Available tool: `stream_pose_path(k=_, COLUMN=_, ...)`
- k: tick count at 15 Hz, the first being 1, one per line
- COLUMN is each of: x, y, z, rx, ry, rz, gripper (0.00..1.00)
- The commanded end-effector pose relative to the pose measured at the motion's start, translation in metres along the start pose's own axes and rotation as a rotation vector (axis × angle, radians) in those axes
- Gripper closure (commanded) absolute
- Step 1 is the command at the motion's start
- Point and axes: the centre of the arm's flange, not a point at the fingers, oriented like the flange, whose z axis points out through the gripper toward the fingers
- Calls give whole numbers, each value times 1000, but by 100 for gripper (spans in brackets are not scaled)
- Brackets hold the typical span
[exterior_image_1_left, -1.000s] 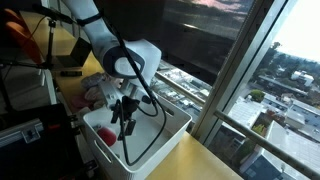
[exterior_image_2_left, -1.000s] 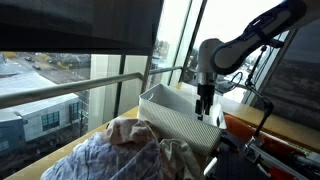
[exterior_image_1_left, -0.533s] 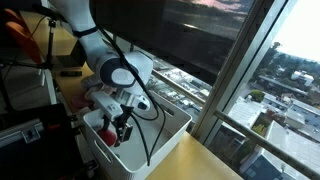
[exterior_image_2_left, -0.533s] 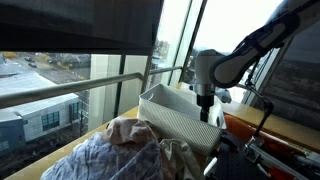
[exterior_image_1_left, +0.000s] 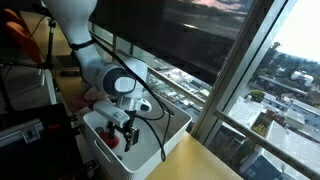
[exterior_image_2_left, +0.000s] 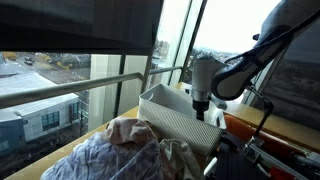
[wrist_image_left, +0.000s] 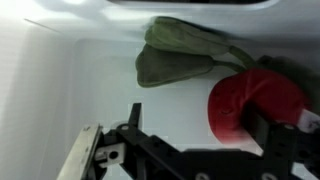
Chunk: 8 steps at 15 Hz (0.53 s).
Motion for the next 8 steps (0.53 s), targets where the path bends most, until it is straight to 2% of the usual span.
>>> stream_pose_path(k=1, x=7, y=6, z=30, rx=-19, ry=-16, rz=-3, gripper=0)
stream_pose_path(k=4, x=5, y=21, z=49, rx=-7, ry=-50, rz=18, gripper=0)
stream_pose_path(k=6, x=7, y=29, z=57, rx=9, ry=-67, rz=35, gripper=26)
stream_pose_path(k=8, x=8, y=28, z=60, rx=13, ry=-73, rz=45, gripper=41)
